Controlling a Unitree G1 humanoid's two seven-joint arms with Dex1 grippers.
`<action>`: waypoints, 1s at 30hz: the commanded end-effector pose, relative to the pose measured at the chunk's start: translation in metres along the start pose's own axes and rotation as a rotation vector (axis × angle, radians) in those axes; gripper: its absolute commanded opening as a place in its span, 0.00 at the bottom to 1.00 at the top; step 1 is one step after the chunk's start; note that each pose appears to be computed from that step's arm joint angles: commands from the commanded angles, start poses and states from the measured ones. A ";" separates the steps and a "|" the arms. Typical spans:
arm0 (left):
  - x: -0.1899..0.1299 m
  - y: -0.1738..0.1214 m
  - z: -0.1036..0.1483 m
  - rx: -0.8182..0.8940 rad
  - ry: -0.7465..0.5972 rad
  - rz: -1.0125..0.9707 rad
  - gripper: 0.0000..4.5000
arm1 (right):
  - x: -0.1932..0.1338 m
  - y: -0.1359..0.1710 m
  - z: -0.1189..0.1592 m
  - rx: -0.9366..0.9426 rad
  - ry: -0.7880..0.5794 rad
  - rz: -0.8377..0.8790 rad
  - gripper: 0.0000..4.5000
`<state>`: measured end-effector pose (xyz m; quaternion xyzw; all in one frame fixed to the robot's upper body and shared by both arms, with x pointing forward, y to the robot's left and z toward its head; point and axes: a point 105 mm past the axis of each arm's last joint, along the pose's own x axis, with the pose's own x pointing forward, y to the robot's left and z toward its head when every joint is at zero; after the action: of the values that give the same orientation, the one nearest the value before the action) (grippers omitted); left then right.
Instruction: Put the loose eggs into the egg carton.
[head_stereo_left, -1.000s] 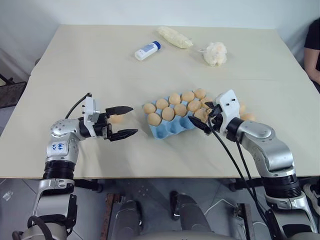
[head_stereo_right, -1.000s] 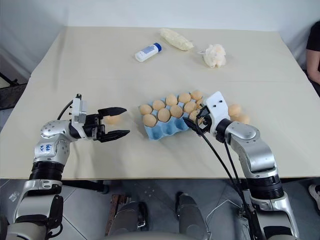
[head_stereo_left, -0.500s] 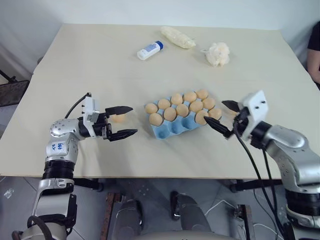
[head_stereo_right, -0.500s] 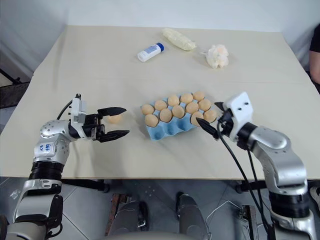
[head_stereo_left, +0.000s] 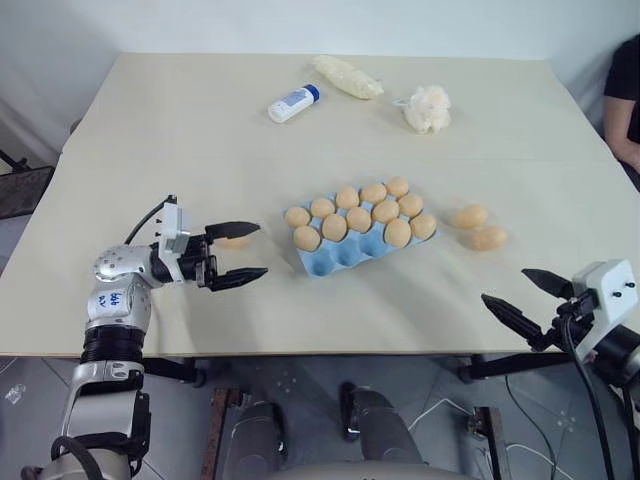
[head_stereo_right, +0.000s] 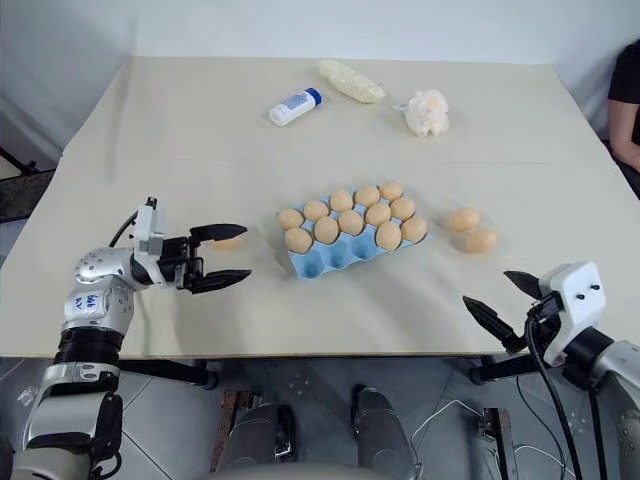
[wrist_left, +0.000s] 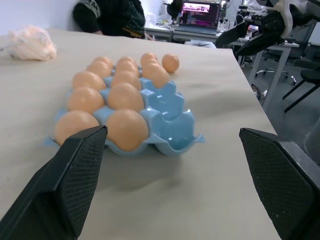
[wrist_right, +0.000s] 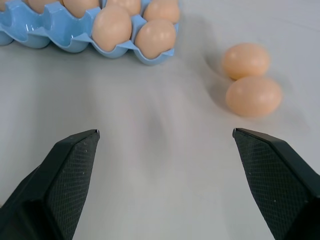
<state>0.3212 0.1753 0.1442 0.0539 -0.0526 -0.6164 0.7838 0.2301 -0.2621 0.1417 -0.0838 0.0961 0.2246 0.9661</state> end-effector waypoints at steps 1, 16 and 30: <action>-0.007 -0.001 0.001 0.020 0.026 0.001 1.00 | -0.006 -0.004 0.013 -0.027 -0.070 -0.040 0.99; -0.001 0.004 0.010 0.049 0.004 0.007 1.00 | 0.048 -0.040 0.003 0.040 -0.221 -0.194 0.99; 0.008 0.000 0.015 0.083 -0.040 -0.045 1.00 | 0.107 -0.066 0.005 0.009 -0.142 -0.266 0.99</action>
<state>0.3235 0.1690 0.1509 0.0685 -0.0707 -0.6249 0.7744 0.3532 -0.2731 0.1214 -0.0650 0.0316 0.1048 0.9919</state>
